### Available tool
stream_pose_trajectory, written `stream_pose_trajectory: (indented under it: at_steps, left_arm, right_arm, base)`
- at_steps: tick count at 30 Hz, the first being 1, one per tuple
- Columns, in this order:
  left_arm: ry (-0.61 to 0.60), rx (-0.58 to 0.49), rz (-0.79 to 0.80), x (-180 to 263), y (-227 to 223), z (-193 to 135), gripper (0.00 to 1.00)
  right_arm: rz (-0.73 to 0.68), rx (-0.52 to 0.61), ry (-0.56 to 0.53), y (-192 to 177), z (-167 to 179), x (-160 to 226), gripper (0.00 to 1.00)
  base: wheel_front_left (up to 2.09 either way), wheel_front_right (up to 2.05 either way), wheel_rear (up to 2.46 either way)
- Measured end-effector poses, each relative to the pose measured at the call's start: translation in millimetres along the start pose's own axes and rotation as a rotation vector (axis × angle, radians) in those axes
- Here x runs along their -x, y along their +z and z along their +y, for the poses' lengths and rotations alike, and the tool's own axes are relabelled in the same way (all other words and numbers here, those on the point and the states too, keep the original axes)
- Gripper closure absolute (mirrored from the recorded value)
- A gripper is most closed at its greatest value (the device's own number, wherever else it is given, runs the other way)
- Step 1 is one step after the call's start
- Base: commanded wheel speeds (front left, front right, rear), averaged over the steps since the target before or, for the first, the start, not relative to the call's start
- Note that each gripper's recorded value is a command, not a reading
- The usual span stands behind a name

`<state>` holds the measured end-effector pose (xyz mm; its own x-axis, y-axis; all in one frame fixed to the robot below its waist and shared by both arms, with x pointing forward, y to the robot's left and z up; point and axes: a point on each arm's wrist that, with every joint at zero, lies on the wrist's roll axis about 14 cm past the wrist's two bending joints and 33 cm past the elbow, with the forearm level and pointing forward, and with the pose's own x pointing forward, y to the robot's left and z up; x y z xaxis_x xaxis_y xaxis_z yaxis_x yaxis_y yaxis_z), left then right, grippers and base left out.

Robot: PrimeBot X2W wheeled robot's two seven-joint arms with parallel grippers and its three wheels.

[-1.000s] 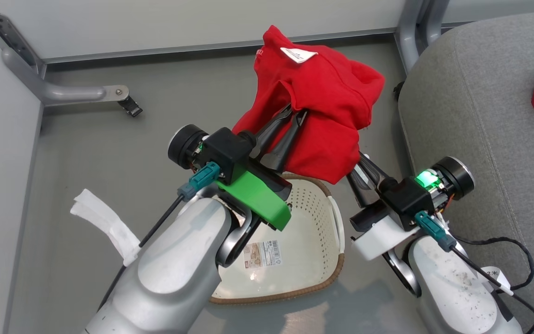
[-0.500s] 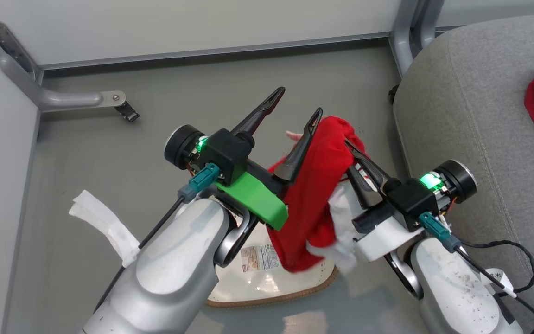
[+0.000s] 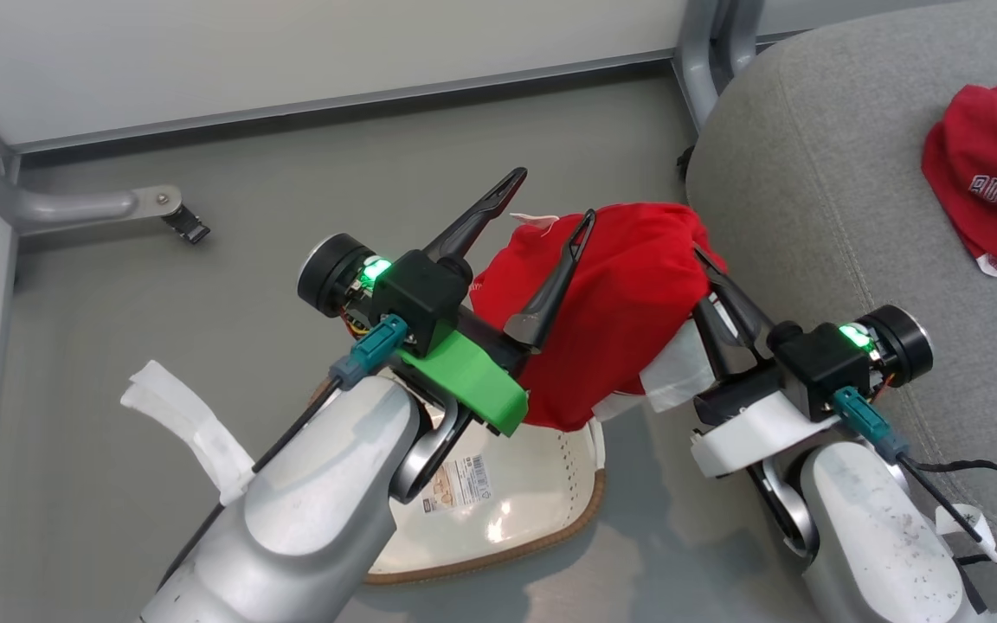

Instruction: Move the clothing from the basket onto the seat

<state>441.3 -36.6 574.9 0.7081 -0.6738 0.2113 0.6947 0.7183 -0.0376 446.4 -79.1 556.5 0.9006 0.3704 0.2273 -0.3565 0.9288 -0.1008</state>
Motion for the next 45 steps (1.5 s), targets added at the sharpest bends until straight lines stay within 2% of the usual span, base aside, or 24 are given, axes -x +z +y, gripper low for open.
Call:
stream_pose_trajectory:
  at_steps: [16,29,37,45]
  left_arm:
    - [-0.166,0.034,0.044,-25,-34,-43,0.00]
    - [-0.242,0.071,0.072,-36,-60,-60,0.00]
    - [-0.242,0.078,0.077,-38,-66,-59,0.00]
    - [-0.212,0.082,0.093,-36,-77,-45,0.00]
  right_arm:
    - [0.024,0.045,-0.284,2,-90,49,1.00]
    - [0.099,0.039,-0.435,-15,-127,93,1.00]
    - [0.072,0.034,-0.453,-10,-134,90,1.00]
    - [-0.065,0.080,-0.467,26,-159,56,1.00]
  base:
    - [0.00,0.00,0.00]
    - [0.00,0.00,0.00]
    - [0.00,0.00,0.00]
    - [0.00,0.00,0.00]
